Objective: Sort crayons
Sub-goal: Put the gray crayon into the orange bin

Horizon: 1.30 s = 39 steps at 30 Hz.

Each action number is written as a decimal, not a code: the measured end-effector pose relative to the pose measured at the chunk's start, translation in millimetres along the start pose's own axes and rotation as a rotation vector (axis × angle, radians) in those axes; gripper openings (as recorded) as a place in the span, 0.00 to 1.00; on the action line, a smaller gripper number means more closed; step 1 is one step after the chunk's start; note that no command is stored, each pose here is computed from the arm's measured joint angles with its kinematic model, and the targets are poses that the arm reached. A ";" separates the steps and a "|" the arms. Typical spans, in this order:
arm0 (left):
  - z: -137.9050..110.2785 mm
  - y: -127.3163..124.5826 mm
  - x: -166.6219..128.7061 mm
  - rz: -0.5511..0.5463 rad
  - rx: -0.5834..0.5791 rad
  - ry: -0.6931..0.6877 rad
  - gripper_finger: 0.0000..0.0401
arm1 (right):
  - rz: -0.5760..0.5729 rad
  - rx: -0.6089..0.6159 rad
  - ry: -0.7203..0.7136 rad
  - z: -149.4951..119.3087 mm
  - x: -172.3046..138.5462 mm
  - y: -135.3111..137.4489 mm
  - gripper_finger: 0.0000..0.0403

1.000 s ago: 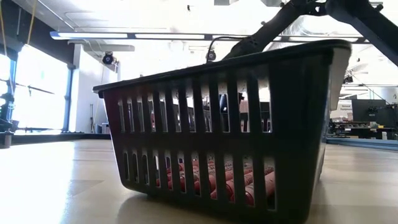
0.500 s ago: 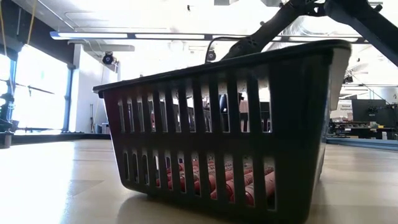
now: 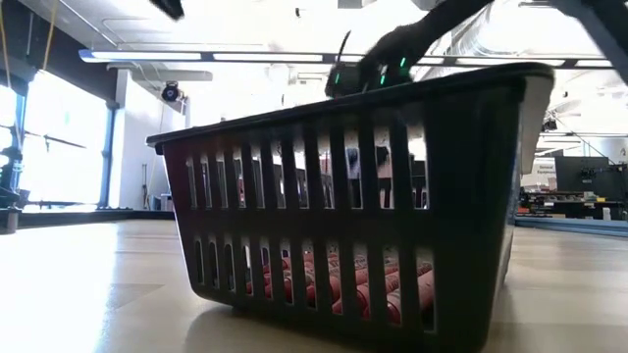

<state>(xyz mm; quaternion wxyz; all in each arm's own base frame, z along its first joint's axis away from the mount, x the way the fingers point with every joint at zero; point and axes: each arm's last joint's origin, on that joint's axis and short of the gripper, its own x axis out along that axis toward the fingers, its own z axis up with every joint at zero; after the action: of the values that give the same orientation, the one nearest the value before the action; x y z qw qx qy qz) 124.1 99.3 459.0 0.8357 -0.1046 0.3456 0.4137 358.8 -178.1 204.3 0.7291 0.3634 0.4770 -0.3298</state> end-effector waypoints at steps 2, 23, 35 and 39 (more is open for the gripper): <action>-9.8 -12.2 31.2 -0.057 -0.009 0.012 0.18 | 0.039 -0.040 -0.065 -1.0 -24.6 7.0 0.03; -33.6 -137.4 177.7 -0.942 -0.351 -0.717 0.18 | 0.385 -0.294 -0.612 -69.4 -199.7 70.6 0.02; -22.6 -156.7 169.4 -0.975 -0.274 -0.749 0.31 | 0.408 -0.303 -0.612 -70.5 -200.8 72.6 0.02; -23.3 -159.3 168.1 -0.939 -0.305 -0.756 0.37 | 0.408 -0.306 -0.619 -69.6 -200.3 73.3 0.02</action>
<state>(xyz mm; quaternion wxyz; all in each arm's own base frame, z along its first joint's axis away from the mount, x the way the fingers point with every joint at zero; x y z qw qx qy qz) 304.7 91.3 312.4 0.9687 -0.2099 -0.1202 0.0551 322.2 -54.4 387.9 0.9346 0.2214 0.1964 -0.1973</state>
